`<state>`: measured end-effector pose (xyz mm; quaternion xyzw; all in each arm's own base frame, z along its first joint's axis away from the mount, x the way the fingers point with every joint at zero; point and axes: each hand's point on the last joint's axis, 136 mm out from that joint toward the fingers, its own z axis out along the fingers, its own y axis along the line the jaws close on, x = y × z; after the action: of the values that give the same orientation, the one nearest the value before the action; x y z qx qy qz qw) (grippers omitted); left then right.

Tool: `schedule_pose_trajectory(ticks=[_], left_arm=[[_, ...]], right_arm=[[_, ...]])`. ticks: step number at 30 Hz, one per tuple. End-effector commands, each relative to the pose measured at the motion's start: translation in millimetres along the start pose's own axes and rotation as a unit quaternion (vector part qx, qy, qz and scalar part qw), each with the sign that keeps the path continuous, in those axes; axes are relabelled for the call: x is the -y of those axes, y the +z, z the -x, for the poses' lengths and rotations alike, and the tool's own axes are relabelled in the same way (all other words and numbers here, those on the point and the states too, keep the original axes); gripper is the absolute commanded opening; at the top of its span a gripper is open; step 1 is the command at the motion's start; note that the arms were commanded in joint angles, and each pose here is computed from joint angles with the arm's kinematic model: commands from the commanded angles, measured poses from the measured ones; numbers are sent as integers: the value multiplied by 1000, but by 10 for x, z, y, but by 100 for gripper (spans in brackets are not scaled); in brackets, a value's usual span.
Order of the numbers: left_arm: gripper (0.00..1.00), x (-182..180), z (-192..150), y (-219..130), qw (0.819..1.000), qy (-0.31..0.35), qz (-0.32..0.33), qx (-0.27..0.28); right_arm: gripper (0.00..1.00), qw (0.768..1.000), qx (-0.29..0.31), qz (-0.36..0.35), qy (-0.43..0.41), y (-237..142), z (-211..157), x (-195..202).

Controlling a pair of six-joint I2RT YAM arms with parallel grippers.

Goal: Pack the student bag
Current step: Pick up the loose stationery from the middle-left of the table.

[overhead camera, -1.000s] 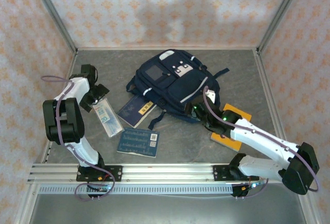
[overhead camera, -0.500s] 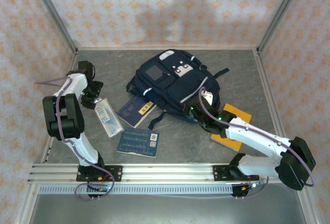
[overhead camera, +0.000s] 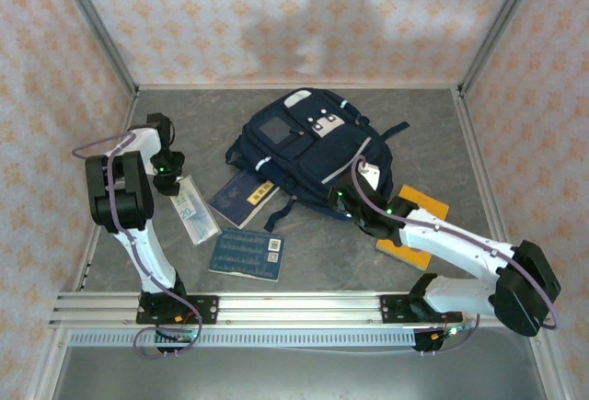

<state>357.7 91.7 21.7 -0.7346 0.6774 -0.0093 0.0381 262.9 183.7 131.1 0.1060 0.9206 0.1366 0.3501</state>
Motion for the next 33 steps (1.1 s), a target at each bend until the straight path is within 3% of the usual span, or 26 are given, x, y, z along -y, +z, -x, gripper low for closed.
schedule_pose_trajectory(ticks=[1, 10, 18, 33], left_arm=[[60, -58, 56, 93, 1000, -20, 20, 5], [19, -130, 37, 278, 999, -11, 39, -9], [3, -26, 22, 212, 999, 2, 21, -24], [0, 209, -22, -292, 998, 13, -42, -44]], right_arm=[[56, 1000, 21, -10, 4, -36, 120, -22], [53, 999, 27, -14, 14, -45, 140, -11], [52, 1000, 23, -2, 15, -55, 118, -76], [52, 1000, 21, 3, 9, -44, 105, -180]])
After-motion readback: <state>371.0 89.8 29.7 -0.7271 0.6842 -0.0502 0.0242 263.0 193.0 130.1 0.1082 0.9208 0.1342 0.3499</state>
